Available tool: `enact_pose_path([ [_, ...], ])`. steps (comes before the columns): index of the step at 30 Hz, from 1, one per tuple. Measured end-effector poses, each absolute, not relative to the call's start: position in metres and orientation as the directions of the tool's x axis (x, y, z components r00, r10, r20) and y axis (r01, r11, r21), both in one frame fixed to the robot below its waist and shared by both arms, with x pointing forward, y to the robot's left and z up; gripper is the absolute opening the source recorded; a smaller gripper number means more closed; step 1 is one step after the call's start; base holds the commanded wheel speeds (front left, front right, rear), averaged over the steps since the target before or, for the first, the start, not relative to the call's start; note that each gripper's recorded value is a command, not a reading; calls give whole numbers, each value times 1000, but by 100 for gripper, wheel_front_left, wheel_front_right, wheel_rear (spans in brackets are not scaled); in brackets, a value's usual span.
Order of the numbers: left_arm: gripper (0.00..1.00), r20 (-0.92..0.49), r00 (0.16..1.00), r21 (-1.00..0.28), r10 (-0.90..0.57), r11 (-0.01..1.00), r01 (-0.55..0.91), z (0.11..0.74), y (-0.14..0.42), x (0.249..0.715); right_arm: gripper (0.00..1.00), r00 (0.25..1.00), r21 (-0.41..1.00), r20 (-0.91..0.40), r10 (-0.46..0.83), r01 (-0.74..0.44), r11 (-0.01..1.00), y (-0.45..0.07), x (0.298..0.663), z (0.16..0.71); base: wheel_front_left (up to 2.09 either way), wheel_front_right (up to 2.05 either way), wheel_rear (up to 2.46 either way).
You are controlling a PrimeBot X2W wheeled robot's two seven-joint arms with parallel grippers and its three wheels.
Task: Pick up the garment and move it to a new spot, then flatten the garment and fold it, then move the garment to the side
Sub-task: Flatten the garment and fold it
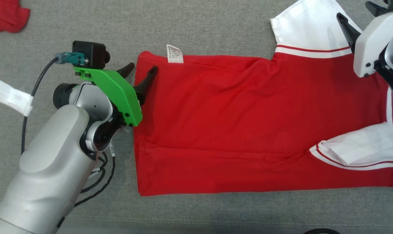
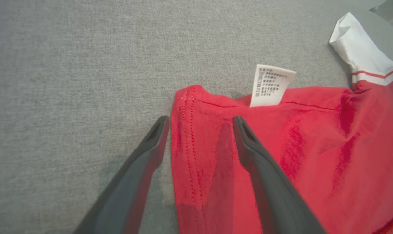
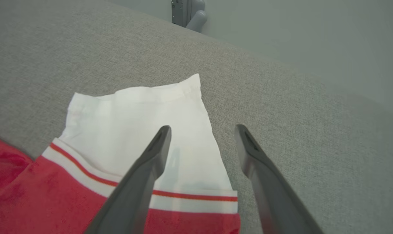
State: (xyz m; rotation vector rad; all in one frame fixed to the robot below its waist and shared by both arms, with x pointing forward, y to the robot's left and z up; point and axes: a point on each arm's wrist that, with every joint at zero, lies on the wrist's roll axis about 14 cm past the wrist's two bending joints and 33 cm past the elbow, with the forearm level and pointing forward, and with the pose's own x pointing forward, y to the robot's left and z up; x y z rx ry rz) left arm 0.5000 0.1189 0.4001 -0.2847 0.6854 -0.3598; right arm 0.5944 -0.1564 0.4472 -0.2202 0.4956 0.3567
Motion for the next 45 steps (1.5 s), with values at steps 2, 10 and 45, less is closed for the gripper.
enact_pose_path([
  [2, 100, -579, 696, -378, -425, 896, 233, 389, 115, 501, 100, 808, -122, -509, 295, -408, 905, -142, 605, 434, 0, 0, 0],
  [10, 100, -586, 678, -403, -444, 885, 231, 372, 117, 505, 100, 795, -151, -535, 288, -425, 892, -125, 639, 398, 0, 0, 0],
  [45, 0, -320, 816, -455, -482, 833, 314, 434, 100, 468, 0, 895, 29, -208, 394, -397, 917, -146, 561, 482, 0, 0, 0],
])
